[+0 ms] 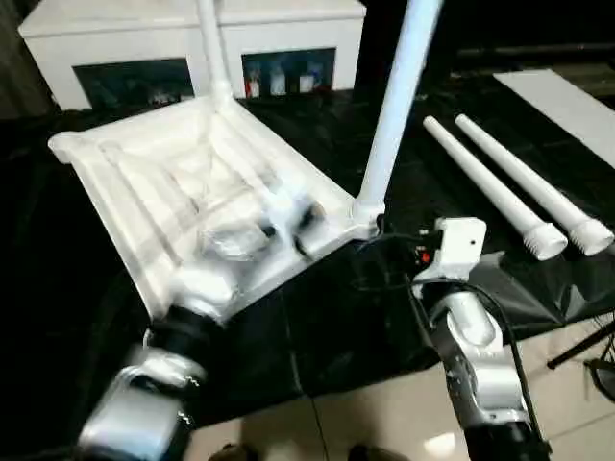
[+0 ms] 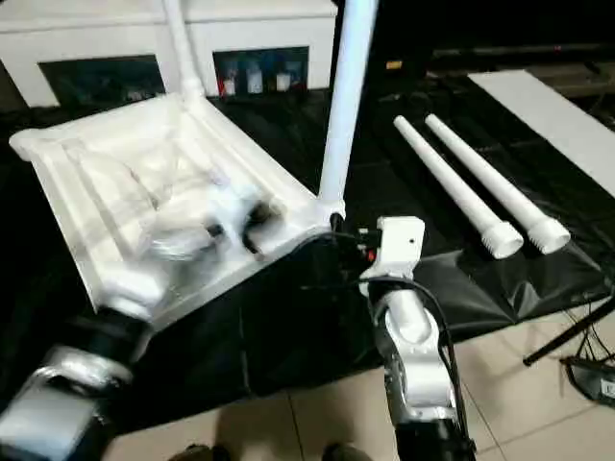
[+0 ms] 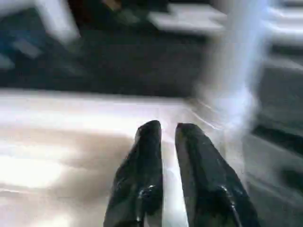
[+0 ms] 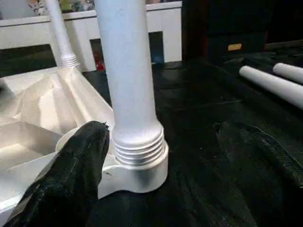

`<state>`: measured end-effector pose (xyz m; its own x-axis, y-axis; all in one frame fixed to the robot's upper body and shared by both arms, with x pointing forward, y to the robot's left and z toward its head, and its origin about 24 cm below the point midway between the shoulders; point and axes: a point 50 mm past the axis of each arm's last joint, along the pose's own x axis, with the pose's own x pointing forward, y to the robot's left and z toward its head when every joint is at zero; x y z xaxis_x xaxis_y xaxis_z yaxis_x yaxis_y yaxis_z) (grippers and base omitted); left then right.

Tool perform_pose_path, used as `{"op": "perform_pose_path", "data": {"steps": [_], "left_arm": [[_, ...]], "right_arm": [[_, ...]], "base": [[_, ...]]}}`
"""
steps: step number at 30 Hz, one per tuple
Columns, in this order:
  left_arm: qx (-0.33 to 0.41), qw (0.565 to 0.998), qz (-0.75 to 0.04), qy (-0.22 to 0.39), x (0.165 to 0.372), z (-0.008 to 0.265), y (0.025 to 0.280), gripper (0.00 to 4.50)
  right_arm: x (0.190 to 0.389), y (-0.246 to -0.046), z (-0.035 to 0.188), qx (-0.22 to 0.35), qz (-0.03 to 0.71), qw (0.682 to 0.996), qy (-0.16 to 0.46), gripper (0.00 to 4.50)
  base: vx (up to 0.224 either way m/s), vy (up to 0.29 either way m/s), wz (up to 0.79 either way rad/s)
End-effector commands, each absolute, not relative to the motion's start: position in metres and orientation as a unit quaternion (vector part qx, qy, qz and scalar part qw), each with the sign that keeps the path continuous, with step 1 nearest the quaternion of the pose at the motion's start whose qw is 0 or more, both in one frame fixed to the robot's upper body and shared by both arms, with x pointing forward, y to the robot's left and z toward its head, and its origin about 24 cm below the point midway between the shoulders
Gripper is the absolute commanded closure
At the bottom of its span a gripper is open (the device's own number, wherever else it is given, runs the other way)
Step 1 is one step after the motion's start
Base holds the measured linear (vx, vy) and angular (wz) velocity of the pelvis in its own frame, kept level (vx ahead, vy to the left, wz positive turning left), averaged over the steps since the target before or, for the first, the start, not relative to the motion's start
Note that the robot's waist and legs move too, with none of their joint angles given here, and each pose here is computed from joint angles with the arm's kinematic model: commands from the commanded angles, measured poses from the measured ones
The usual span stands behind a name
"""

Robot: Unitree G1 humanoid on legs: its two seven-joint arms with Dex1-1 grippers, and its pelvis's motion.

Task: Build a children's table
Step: Rotate leg to tighten, then rotate table base

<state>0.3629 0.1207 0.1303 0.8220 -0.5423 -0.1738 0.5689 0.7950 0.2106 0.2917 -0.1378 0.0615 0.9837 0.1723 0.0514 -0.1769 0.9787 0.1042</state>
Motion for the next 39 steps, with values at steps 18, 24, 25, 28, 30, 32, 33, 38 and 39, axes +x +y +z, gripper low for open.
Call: {"op": "perform_pose_path", "data": {"steps": [18, 24, 25, 28, 30, 32, 33, 38, 39], "left_arm": [[0.394, 0.88, 0.057, 0.258, 0.33, 0.145, 0.338, 3.4], [0.402, 0.854, 0.026, 0.329, 0.319, 0.121, 0.34, 3.4], [0.378, 0.862, -0.005, 0.338, 0.318, 0.11, 0.333, 3.4], [0.362, 0.865, -0.03, 0.345, 0.317, 0.104, 0.326, 3.4], [0.347, 0.864, -0.069, 0.358, 0.314, 0.094, 0.313, 3.4], [0.335, 0.863, -0.1, 0.364, 0.312, 0.086, 0.301, 3.4], [0.329, 0.863, -0.114, 0.366, 0.312, 0.083, 0.295, 3.4], [0.322, 0.849, -0.182, 0.377, 0.306, 0.073, 0.276, 3.4], [0.32, 0.846, -0.195, 0.379, 0.305, 0.072, 0.273, 3.4]], "right_arm": [[0.316, -0.131, 0.051, -0.006, 0.141, 0.986, 0.083, 0.5], [0.318, -0.127, 0.048, -0.005, 0.148, 0.985, 0.092, 0.5], [0.319, -0.126, 0.047, -0.006, 0.151, 0.984, 0.095, 0.5], [0.319, -0.125, 0.046, -0.007, 0.153, 0.983, 0.098, 0.5], [0.319, -0.124, 0.044, -0.009, 0.154, 0.982, 0.105, 0.5], [0.318, -0.123, 0.04, -0.017, 0.15, 0.981, 0.12, 0.5], [0.318, -0.123, 0.037, -0.025, 0.148, 0.98, 0.133, 0.5], [0.315, -0.117, 0.026, -0.021, 0.186, 0.969, 0.161, 0.5], [0.315, -0.115, 0.026, -0.017, 0.199, 0.966, 0.162, 0.5]], "base": [[0.0, 0.0, 0.0], [0.0, 0.0, 0.0], [0.0, 0.0, 0.0], [0.0, 0.0, 0.0], [0.0, 0.0, 0.0], [0.0, 0.0, 0.0], [0.0, 0.0, 0.0], [0.0, 0.0, 0.0], [0.0, 0.0, 0.0]]}}
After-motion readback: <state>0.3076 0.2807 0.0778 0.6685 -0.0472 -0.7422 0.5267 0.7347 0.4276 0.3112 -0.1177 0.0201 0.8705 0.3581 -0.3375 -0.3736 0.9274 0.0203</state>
